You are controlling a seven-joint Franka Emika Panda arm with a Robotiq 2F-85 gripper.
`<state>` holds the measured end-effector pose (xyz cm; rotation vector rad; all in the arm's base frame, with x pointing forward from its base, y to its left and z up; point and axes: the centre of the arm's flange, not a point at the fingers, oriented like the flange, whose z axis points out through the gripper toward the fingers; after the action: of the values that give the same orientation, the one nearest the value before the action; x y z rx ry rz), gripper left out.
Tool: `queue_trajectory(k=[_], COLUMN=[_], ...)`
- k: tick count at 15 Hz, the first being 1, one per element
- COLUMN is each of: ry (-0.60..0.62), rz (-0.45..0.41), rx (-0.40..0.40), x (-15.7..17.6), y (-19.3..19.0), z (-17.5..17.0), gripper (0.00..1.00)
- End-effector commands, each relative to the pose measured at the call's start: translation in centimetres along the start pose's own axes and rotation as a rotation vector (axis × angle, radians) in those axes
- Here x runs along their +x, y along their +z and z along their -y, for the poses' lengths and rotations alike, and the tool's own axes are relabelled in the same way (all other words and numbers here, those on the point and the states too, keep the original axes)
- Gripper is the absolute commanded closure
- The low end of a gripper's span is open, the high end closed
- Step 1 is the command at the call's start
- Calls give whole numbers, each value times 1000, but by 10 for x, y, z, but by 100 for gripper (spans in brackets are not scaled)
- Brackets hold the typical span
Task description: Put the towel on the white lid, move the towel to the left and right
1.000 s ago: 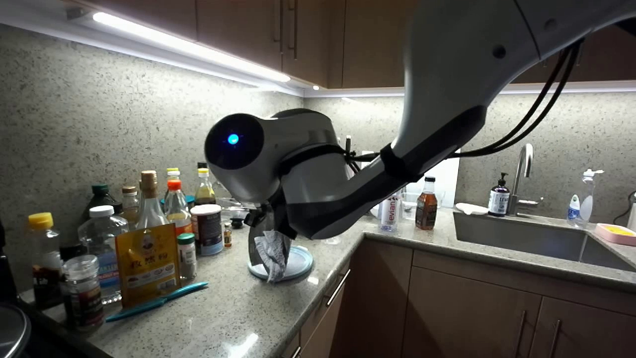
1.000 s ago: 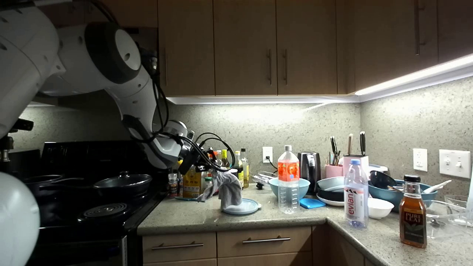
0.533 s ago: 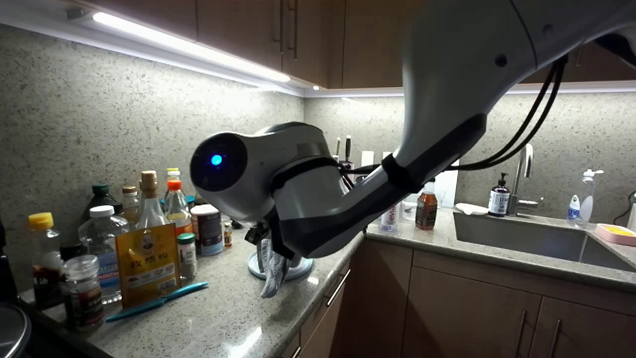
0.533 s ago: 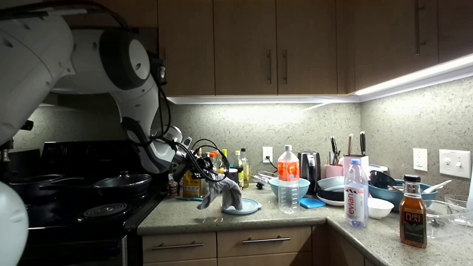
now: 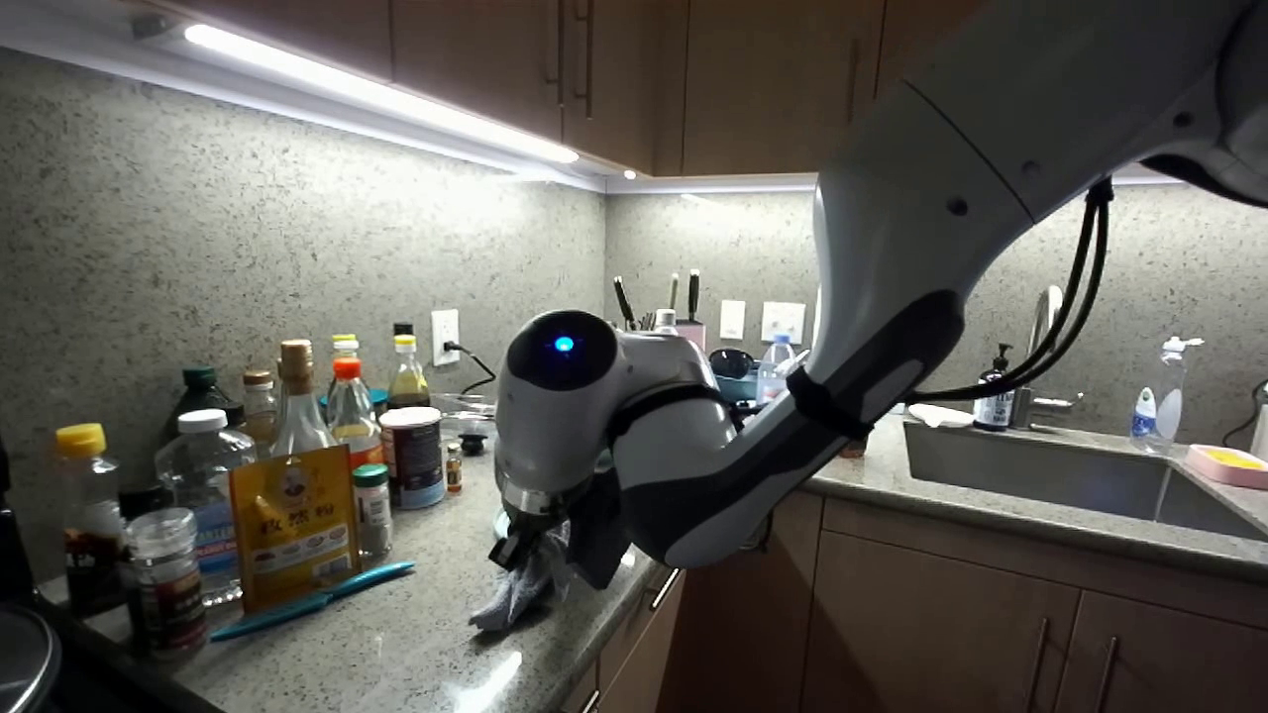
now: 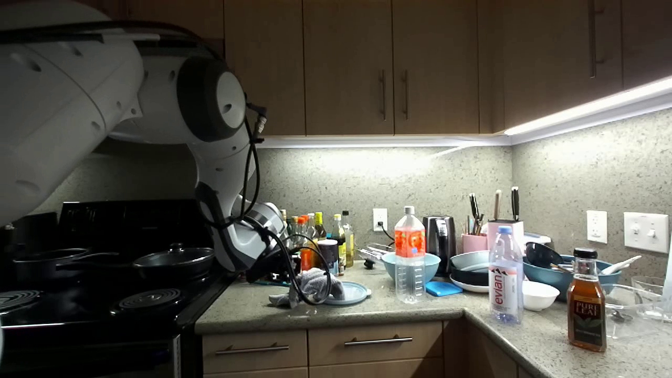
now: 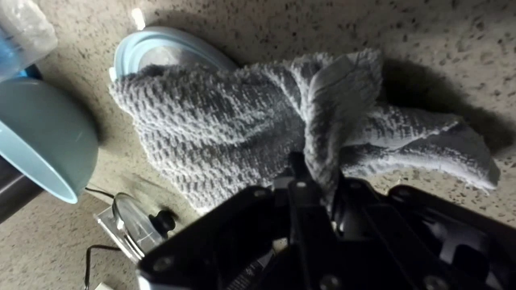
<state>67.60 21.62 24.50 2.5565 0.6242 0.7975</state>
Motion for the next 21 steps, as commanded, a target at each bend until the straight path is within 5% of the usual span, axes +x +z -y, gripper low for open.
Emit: queue_trajectory(k=[1,14,21], ry=[35,223,216], rz=[18,-120,-44], rx=[9,-200,-177], x=[-4,20,2], y=[6,14,47], z=[-13,-71,-55], gripper=[97,97,97])
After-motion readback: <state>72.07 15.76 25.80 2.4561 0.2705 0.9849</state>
